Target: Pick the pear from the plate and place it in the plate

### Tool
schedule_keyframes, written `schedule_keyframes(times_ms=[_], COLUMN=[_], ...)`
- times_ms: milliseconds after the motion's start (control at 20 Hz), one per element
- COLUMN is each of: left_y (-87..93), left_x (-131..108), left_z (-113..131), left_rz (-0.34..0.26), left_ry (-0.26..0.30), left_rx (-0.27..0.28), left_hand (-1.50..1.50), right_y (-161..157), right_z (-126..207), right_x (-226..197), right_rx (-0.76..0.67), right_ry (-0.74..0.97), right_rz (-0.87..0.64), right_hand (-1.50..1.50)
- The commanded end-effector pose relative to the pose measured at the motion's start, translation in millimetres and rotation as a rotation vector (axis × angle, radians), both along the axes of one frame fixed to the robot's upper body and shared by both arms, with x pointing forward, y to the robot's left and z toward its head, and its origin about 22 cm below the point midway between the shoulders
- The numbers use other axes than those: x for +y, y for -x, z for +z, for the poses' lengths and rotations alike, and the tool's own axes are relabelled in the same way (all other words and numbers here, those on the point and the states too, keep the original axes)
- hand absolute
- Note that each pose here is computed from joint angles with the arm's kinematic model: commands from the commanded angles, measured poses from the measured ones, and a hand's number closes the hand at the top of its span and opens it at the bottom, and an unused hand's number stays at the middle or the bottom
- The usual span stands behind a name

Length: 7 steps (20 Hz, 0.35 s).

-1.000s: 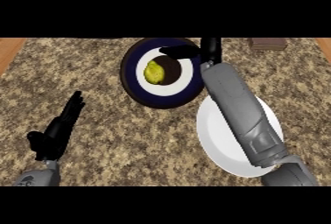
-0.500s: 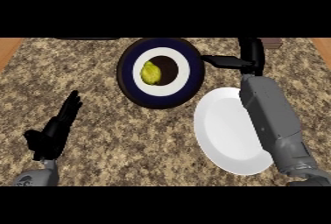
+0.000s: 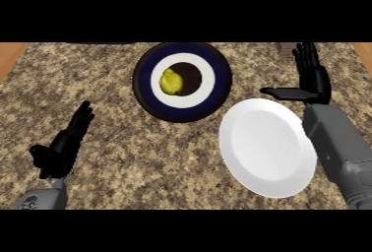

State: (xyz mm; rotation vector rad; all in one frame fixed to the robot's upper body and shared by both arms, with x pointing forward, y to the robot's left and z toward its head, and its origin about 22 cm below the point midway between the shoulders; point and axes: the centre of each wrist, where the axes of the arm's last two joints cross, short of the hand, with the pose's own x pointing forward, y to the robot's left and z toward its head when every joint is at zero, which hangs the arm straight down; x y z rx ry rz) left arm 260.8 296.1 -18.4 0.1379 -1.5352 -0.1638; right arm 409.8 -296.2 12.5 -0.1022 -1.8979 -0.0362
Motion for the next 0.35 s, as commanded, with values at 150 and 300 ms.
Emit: schedule_keyframes(times_ms=[150, 300], left_y=[-0.4, -18.2], left_x=[-1, -13], left_z=[3, 8], left_rz=[-0.02, -0.01], left_ry=[-0.003, 0.013], left_rx=[0.002, -0.002], left_hand=[0.0, 0.0], right_y=[12, 12], right_z=[-24, -23], right_x=[-7, -12], right_rx=[-0.01, -0.023], right_ry=[0.048, 0.04], right_rz=[0.012, -0.012], right_hand=[-1.5, -1.5])
